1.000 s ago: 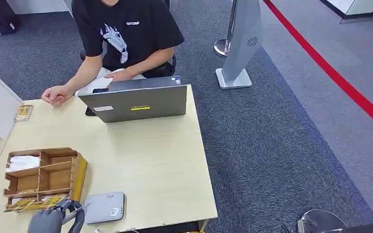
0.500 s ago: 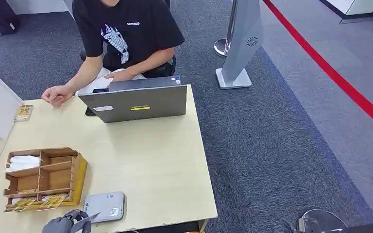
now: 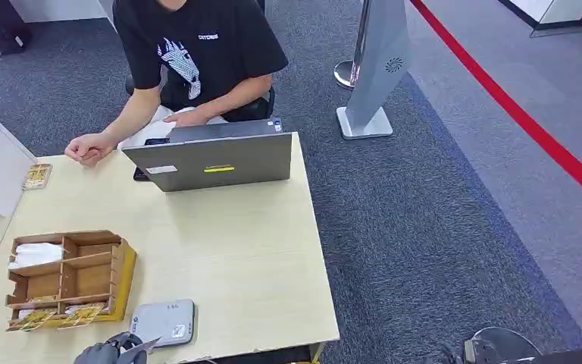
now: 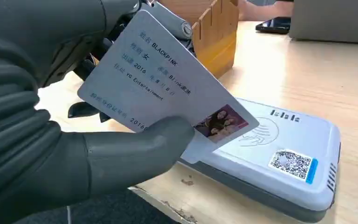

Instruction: Pass the card to the sensor for recognition and then transmit it.

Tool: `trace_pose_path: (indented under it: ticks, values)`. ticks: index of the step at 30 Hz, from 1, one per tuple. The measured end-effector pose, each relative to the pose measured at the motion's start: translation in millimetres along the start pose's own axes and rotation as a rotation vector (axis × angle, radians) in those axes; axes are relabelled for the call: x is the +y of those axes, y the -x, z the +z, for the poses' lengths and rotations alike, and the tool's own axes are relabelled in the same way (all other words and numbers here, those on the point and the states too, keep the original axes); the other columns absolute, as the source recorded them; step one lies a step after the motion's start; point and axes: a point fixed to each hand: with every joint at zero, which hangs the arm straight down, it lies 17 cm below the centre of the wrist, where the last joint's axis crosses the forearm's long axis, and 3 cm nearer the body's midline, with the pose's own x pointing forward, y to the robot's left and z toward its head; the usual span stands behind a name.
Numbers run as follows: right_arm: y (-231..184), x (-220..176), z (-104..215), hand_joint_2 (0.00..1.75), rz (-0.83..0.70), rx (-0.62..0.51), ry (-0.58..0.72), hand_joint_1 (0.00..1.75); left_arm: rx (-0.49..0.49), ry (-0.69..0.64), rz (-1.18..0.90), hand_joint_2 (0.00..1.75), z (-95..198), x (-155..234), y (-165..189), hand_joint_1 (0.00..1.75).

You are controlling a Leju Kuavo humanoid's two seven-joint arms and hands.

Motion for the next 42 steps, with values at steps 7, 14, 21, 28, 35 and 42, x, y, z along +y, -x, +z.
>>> trace_pose_path:
  ticks: [7,14,21,28,35,42]
  values:
    - [2.8,4.4,0.0,1.75,0.003,0.001,-0.013,0.00,-0.096,-0.190,-0.024,1.75,-21.0,62.3,-18.1,1.75]
    - [16.7,18.7,12.9,1.75,-0.029,0.018,0.013,0.00,-0.244,-0.410,-0.159,1.75,-34.2,158.8,-56.8,1.75]
    - [22.6,62.1,3.3,1.75,0.104,0.052,-0.149,0.00,-0.239,-0.537,-0.394,1.75,-83.1,252.6,-68.7,1.75]
    - [43.3,63.3,-1.4,1.75,0.164,0.101,-0.193,0.00,-0.088,-0.507,-0.541,1.75,-131.6,287.2,-23.8,1.75]
    - [54.9,59.8,-0.9,1.75,0.153,0.131,-0.201,0.00,-0.028,-0.495,-0.579,1.75,-150.4,303.7,-1.7,1.75]
    - [59.8,59.3,0.3,1.75,0.140,0.143,-0.204,0.00,-0.007,-0.504,-0.575,1.75,-154.3,312.8,4.2,0.00]
